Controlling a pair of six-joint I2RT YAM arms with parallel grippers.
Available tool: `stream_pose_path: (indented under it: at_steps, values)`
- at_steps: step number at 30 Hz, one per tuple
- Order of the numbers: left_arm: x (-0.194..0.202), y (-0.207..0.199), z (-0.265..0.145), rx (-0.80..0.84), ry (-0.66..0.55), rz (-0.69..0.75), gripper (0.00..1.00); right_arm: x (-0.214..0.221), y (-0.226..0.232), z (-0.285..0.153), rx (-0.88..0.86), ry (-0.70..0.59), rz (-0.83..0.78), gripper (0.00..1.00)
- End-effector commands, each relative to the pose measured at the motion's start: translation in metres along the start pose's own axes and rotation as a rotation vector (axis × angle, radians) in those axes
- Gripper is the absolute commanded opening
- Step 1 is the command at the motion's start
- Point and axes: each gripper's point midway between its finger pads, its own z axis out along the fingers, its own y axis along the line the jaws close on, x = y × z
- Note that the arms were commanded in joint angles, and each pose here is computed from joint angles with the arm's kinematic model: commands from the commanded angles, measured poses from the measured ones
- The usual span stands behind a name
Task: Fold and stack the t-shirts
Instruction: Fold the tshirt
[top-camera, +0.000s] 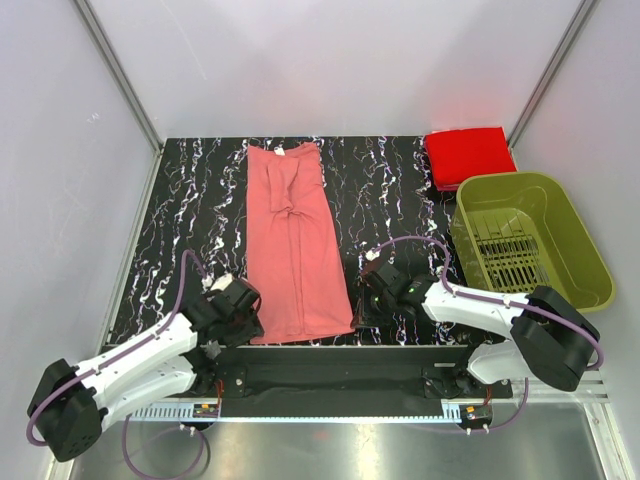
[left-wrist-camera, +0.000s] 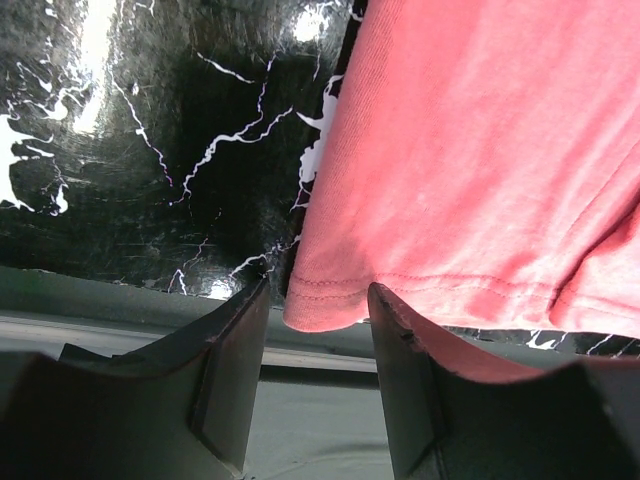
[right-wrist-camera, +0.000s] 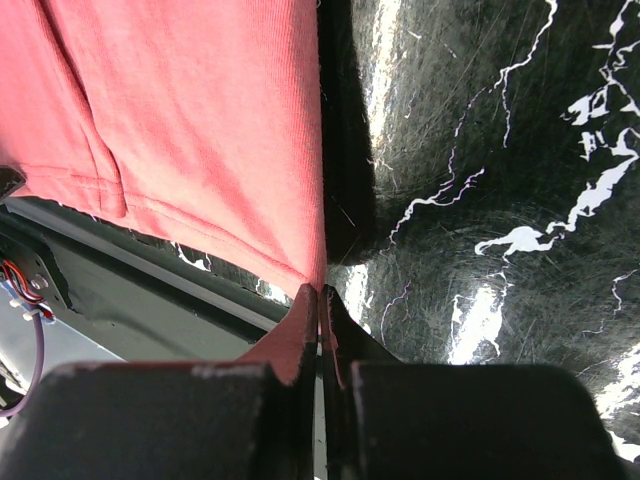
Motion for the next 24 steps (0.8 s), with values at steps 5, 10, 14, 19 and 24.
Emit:
stream_pose_path:
  at_steps: [5, 10, 14, 19, 24]
  values:
    - [-0.008, -0.012, -0.008, 0.029, -0.024, 0.025, 0.50, 0.000, 0.008, -0.003, -0.021, 0.002, -0.024, 0.00]
    - [-0.010, -0.012, -0.008, 0.021, -0.034, 0.038, 0.49, -0.002, 0.010, -0.004, -0.023, -0.003, -0.020, 0.00]
    - [-0.019, -0.025, -0.022, 0.047, -0.058, 0.064, 0.50, -0.001, 0.006, -0.004, -0.012, 0.002, -0.021, 0.06]
    - [-0.027, -0.066, -0.042, 0.160, -0.067, 0.167, 0.49, -0.003, 0.001, -0.009, 0.027, -0.013, -0.029, 0.23]
    - [-0.014, -0.105, -0.032, 0.168, -0.024, 0.246, 0.35, -0.011, 0.003, -0.020, 0.035, -0.053, -0.042, 0.32]
